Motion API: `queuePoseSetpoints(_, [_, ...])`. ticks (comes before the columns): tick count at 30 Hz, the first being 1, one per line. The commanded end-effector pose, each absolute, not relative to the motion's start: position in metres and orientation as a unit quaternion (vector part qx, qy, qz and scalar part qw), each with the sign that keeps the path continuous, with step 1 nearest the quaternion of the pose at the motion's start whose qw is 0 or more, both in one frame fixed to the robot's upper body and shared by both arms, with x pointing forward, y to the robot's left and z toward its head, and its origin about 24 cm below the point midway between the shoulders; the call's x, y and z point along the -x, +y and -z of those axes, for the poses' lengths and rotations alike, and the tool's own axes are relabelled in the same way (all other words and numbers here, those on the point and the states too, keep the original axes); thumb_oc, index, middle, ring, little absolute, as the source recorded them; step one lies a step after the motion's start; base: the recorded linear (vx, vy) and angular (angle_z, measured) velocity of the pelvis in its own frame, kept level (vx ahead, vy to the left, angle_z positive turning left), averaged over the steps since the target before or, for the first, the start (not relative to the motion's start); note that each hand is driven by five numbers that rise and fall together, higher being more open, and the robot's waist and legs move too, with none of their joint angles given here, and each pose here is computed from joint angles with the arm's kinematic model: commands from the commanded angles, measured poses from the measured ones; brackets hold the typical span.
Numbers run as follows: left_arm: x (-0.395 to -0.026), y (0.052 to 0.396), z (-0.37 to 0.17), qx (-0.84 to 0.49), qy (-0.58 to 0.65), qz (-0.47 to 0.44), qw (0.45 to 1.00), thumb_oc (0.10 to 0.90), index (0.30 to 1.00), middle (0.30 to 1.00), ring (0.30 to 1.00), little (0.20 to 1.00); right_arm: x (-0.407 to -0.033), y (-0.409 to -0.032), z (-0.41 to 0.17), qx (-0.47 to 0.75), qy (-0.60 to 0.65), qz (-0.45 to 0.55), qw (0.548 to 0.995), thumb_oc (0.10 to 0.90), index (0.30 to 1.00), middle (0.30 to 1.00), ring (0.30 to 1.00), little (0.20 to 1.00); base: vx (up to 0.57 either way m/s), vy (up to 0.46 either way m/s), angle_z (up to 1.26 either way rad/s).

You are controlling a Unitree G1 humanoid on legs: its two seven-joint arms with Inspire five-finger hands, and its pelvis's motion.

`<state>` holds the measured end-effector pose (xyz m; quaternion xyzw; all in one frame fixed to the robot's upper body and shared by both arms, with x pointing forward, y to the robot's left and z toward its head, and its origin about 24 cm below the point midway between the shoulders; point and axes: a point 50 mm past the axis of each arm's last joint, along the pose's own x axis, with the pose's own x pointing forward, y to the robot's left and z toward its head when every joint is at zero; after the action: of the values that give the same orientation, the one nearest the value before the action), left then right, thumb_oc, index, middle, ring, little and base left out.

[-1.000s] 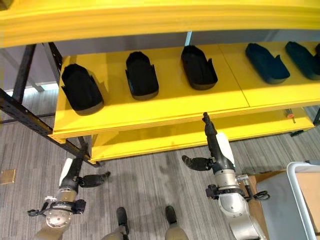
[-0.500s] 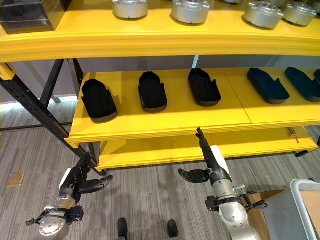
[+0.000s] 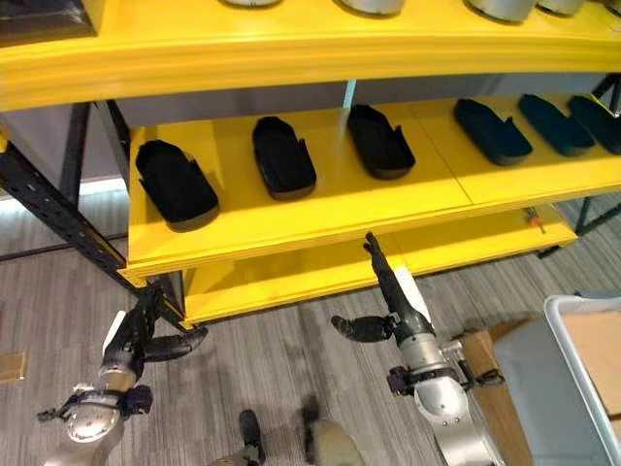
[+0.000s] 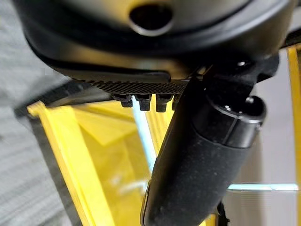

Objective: Move parts from the plastic box to the shelf.

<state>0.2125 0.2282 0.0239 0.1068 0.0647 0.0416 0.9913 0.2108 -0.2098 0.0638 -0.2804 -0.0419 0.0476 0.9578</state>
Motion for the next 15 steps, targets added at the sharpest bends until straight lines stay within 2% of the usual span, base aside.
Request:
queuePoseSetpoints(1, [-0.220, 0.221, -0.060, -0.110, -0.047, -0.021, 0.993, 0.900, 1.000, 1.000, 1.000, 1.000, -0.226, -0.210, -0.117, 0.278, -0.178, -0.025, 0.944, 0.900, 1.000, 1.000, 1.000, 1.000, 0.19, -0.116, 0.60])
queuePoseSetpoints(8, [-0.217, 0.205, -0.052, -0.087, -0.029, 0.012, 0.996, 0.900, 1.000, 1.000, 1.000, 1.000, -0.213, -0.228, -0.116, 0.286, -0.162, 0.002, 0.944, 0.900, 1.000, 1.000, 1.000, 1.000, 0.20, -0.151, 0.34])
queuePoseSetpoints(15, [-0.217, 0.199, -0.054, -0.081, -0.035, 0.028, 0.996, 0.900, 1.000, 1.000, 1.000, 1.000, -0.206, -0.242, -0.115, 0.305, -0.145, 0.016, 0.941, 0.900, 1.000, 1.000, 1.000, 1.000, 0.10, -0.129, 0.22])
